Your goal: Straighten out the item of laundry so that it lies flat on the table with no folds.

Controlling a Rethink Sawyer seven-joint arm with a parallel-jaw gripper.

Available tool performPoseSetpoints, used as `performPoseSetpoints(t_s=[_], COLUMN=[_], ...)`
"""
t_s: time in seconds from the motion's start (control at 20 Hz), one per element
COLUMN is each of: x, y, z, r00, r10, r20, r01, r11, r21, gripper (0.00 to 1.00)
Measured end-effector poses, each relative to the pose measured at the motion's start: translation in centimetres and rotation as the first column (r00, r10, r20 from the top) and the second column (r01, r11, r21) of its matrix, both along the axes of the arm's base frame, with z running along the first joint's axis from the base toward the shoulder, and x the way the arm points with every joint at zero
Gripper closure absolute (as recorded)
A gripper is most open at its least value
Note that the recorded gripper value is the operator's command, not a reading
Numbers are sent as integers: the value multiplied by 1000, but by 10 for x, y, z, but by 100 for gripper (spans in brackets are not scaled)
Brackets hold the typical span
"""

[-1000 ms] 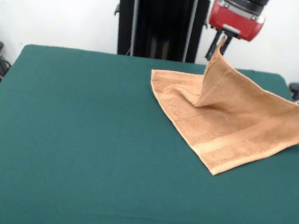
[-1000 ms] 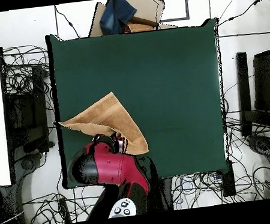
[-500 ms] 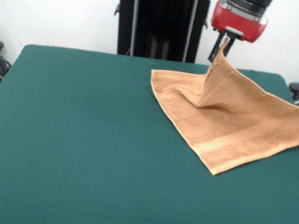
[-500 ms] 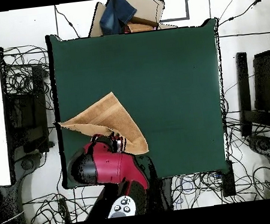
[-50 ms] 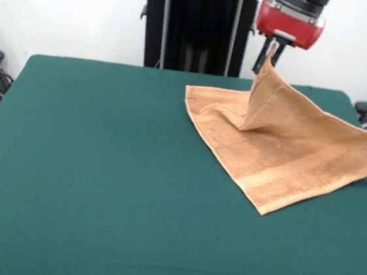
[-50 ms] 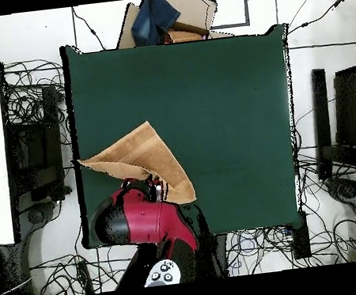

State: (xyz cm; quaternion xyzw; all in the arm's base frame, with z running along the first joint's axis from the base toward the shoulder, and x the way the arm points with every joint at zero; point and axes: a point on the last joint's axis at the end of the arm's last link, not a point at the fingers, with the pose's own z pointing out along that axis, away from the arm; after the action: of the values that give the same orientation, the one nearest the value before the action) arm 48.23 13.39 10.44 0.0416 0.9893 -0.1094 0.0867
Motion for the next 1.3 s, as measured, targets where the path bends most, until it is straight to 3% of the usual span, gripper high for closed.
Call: performPoseSetpoints(t_s=[0.55, 1.3], x=[-37, -83], y=[28, 29], z=[-8, -65], r00=[998, 995], r10=[67, 98], r20=[-5, -32], r01=[-67, -98], r11=[998, 995], r21=[-4, 3], gripper=[100, 100])
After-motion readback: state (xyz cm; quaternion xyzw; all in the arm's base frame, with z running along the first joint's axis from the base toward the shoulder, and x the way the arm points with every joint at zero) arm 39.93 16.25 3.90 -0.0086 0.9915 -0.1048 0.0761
